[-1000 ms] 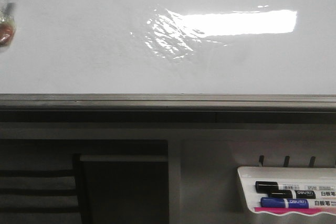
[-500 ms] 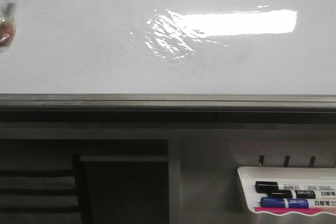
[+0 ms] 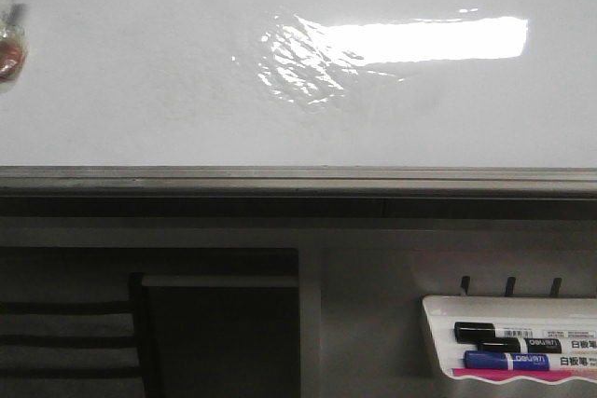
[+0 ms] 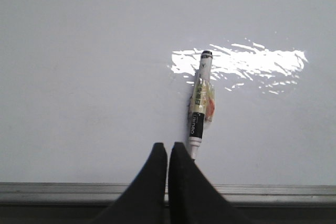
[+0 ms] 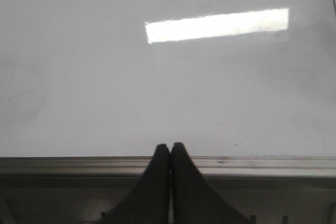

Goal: Write number 7 on whiteboard

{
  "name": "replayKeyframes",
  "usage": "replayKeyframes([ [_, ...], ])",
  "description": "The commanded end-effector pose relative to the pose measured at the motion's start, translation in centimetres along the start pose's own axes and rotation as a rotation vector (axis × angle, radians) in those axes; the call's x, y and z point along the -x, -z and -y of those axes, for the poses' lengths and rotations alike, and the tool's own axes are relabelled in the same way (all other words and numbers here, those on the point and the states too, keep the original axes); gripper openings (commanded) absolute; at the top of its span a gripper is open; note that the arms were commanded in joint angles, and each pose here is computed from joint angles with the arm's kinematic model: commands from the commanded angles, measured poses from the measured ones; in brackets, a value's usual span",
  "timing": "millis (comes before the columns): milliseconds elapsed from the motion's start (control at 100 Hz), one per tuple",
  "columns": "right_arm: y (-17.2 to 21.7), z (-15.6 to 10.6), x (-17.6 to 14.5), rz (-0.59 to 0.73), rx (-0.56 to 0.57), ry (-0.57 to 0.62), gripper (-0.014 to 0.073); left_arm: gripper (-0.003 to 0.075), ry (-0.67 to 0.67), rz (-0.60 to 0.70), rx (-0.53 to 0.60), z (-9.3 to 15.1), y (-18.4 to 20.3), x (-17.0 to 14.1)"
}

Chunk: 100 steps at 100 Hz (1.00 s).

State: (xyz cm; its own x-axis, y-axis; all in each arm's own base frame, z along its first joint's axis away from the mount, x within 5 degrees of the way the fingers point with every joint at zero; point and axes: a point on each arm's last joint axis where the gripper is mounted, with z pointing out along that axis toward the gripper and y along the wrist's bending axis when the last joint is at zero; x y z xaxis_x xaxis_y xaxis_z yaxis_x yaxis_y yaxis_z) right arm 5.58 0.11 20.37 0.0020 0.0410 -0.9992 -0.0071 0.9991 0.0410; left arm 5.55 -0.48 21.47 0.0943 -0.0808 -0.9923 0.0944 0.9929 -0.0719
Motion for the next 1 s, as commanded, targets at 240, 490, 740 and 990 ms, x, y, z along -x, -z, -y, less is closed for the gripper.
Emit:
replayKeyframes([
  [240,1.3,-0.7,8.4,0.080,0.030,0.033,-0.0071,-0.0020,0.060,0.139,-0.025,0.7,0.7,8.6],
  [490,-0.3,-1.0,13.2,-0.092,0.052,0.081,-0.0071,-0.0020,-0.019,-0.011,-0.024,1.3,-1.0,14.6],
  [740,-1.8,-1.1,14.3,-0.164,0.059,0.077,-0.0071,-0.0020,-0.019,-0.049,-0.023,1.3,-2.1,15.3],
  [990,-1.8,-1.1,14.2,-0.168,0.059,0.077,-0.0071,-0.0020,-0.017,-0.049,-0.023,1.4,-2.1,15.3],
])
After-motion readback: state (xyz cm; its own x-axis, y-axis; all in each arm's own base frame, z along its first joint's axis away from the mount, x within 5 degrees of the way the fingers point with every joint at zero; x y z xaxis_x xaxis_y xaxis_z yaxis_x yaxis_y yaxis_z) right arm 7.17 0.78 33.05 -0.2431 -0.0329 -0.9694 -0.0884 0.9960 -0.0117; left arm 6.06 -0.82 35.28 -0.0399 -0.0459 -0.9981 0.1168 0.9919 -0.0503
